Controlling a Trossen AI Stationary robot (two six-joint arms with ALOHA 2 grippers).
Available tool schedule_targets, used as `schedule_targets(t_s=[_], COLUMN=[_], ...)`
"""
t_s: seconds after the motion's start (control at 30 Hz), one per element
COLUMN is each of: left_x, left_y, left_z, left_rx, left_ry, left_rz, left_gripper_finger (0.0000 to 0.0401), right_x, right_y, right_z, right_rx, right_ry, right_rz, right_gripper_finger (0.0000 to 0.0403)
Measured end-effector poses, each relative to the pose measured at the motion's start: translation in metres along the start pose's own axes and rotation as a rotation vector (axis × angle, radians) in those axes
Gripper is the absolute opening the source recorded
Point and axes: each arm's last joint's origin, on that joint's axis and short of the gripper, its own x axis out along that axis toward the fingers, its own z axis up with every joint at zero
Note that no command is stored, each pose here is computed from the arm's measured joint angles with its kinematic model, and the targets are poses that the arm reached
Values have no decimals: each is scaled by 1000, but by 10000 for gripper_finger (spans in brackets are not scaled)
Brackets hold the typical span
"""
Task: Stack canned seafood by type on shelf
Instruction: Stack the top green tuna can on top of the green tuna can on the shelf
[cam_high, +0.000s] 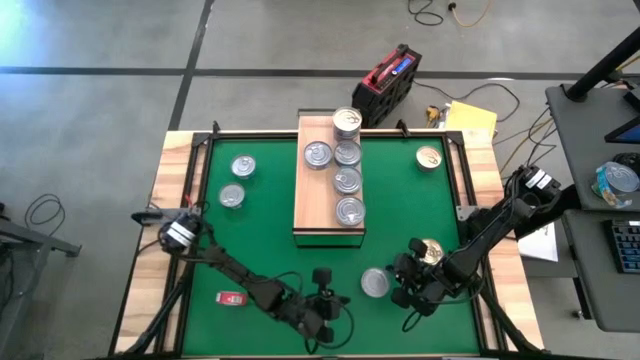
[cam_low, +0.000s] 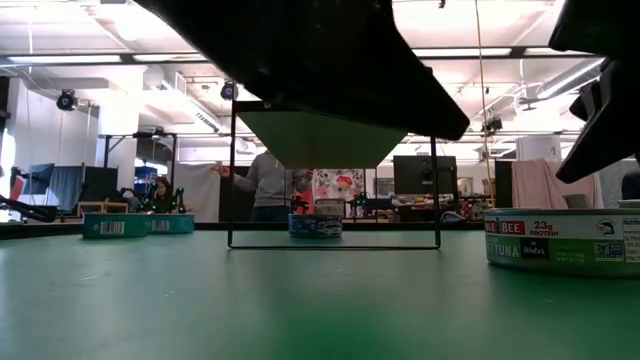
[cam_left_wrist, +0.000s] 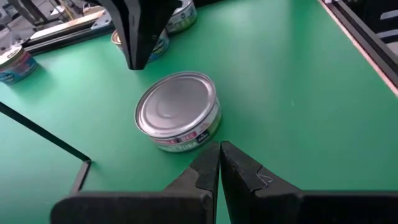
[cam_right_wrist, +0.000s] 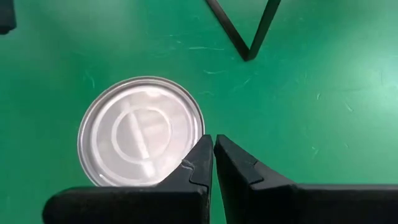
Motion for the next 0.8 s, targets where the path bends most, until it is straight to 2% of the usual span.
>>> schedule_targets(t_s=[0.37, 0.6, 0.8], left_x=[13, 16, 16], left_y=[-1, -3, -3], left_z=[-8, -13, -13], left_rx=[-28, -35, -45], left_ry=[-8, 2, 1], left_rz=[-39, -40, -41], left_gripper_finger=[0, 0, 0], right_x=[4, 12, 11], right_y=[-7, -7, -7], right_z=[-8, -15, -15], right_rx=[34, 76, 58], right_ry=[16, -23, -22], right_rz=[-25, 58, 56], right_gripper_finger=[12, 12, 12])
